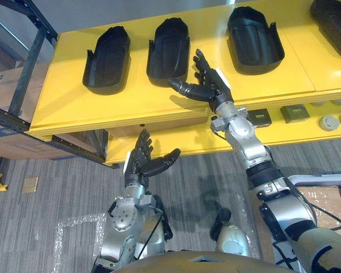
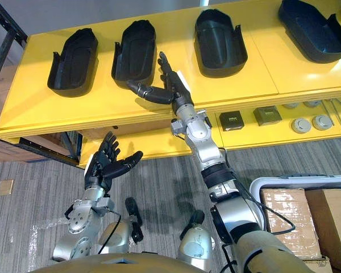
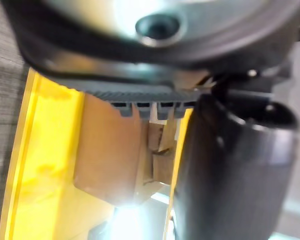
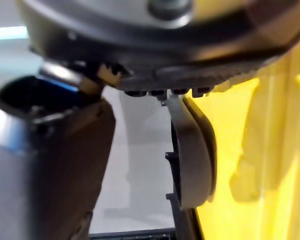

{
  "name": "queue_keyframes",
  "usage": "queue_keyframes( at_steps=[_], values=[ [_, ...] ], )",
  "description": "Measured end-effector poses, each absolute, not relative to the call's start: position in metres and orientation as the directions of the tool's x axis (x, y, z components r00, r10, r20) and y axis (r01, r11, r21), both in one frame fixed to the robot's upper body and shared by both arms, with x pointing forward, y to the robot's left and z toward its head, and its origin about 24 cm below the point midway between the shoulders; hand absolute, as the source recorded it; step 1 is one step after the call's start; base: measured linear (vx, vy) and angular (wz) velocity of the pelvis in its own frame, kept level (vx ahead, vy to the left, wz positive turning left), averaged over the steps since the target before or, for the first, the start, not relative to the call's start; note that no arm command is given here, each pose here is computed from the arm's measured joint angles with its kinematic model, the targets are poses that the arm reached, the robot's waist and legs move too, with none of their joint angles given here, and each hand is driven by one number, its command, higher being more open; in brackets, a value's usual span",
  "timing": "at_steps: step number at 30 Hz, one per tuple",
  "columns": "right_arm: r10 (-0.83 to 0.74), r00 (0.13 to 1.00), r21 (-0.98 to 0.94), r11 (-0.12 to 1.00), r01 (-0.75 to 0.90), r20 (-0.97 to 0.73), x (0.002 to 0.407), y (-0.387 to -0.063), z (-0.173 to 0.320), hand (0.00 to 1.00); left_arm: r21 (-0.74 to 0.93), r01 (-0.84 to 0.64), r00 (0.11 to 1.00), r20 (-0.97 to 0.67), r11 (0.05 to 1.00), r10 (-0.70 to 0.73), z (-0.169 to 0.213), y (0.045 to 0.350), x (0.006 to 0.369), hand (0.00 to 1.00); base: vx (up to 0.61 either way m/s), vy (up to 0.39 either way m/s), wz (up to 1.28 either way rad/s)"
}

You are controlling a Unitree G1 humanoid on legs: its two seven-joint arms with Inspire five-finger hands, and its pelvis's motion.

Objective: Walk over and take three plastic housings, then place them on the shelf

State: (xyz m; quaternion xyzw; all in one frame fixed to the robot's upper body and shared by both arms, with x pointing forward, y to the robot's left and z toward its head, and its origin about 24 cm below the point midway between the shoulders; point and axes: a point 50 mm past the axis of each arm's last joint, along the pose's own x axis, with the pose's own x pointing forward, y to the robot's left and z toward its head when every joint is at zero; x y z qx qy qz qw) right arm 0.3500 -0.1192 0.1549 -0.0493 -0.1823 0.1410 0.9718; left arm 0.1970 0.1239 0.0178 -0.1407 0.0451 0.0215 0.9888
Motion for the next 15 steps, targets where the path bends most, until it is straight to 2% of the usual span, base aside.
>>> queue_keyframes(
  at_steps=[4,8,15],
  values=[
    [0.328,0.823,-0.149,0.945,-0.292,0.464,0.327,-0.115,0.175,1.00,-0.277,-0.082,0.995,-0.084,0.957,0.061,0.019,0.126,0.197,1.00,0.04,0.002,-0.12],
    [0.383,0.787,-0.144,0.922,-0.360,0.484,0.301,-0.113,0.168,1.00,-0.271,-0.109,0.992,-0.097,0.956,0.085,0.017,0.130,0.194,1.00,0.05,-0.007,-0.04],
    [0.395,0.819,-0.078,0.913,-0.400,0.415,0.288,-0.115,0.142,1.00,-0.262,-0.154,0.986,-0.099,0.953,0.132,0.021,0.148,0.185,1.00,0.02,0.006,-0.01]
  ],
)
